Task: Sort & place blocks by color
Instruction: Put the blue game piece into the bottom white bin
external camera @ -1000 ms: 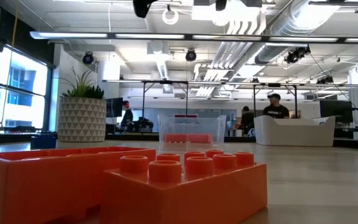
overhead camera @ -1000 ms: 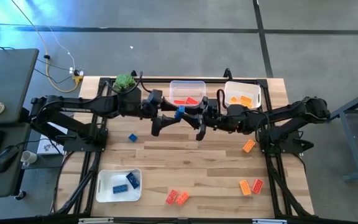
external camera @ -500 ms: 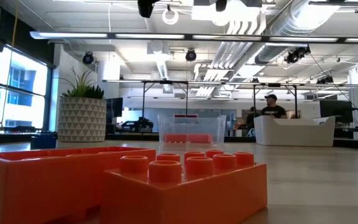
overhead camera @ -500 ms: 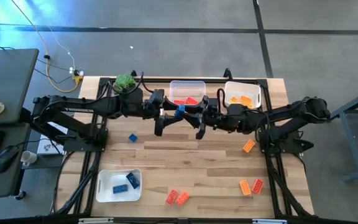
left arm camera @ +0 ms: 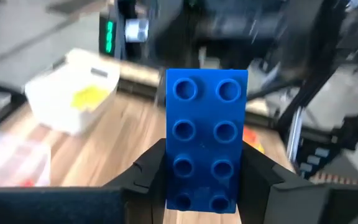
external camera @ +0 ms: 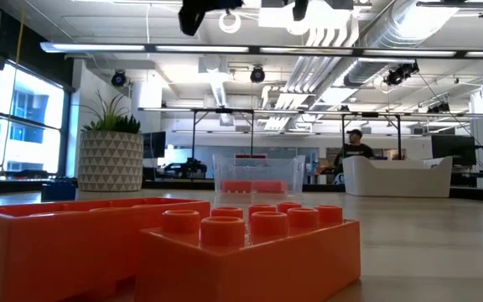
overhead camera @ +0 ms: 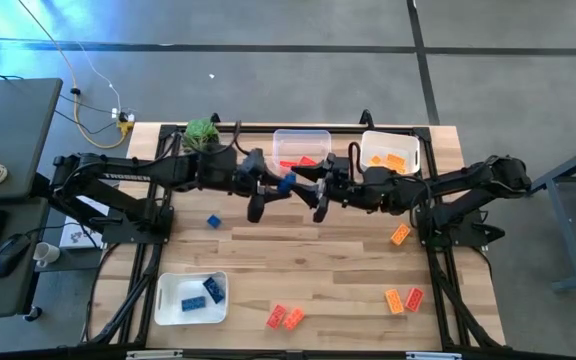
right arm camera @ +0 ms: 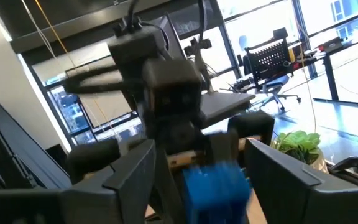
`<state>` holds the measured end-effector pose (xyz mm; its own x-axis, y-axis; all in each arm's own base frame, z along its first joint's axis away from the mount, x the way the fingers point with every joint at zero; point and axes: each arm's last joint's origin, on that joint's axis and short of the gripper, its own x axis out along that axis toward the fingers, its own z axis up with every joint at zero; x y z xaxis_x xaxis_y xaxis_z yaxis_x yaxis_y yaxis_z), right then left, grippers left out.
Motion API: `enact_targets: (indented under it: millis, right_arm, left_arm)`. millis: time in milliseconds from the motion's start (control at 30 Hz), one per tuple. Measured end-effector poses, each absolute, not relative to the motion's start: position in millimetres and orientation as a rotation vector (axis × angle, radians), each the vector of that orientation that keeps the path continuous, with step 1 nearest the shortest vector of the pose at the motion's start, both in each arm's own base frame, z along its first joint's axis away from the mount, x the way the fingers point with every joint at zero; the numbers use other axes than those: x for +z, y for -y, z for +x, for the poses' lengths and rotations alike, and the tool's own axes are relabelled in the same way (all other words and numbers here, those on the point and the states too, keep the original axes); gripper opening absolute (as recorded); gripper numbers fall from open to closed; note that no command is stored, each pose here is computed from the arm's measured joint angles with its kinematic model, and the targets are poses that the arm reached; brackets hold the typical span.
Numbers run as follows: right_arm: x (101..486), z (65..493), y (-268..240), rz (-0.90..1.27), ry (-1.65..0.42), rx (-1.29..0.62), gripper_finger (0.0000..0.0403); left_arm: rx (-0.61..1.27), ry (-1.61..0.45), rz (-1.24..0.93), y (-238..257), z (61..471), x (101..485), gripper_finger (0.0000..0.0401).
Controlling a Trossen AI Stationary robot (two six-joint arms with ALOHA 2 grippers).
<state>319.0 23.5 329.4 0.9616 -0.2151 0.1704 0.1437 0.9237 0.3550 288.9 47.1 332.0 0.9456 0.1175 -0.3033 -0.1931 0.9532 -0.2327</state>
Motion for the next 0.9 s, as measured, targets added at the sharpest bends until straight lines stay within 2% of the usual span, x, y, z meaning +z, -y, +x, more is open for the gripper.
enact_targets:
  millis: [333,633,900]
  right_arm:
    - [325.0,319.9,-15.7,0.337,0.167,-0.222,0.0242]
    - [320.3,320.9,0.5,0.324,0.126,-0.28,0.0243]
    - [318.1,320.7,13.9,0.318,0.11,-0.324,0.0243]
  left_arm:
    - [0.041,-0.71,-0.411,-12.0,273.8,298.9,0.0114]
    - [0.006,-1.103,-0.467,29.8,244.9,278.1,0.0115]
    - [0.01,-1.316,-0.531,70.1,222.2,271.8,0.0116]
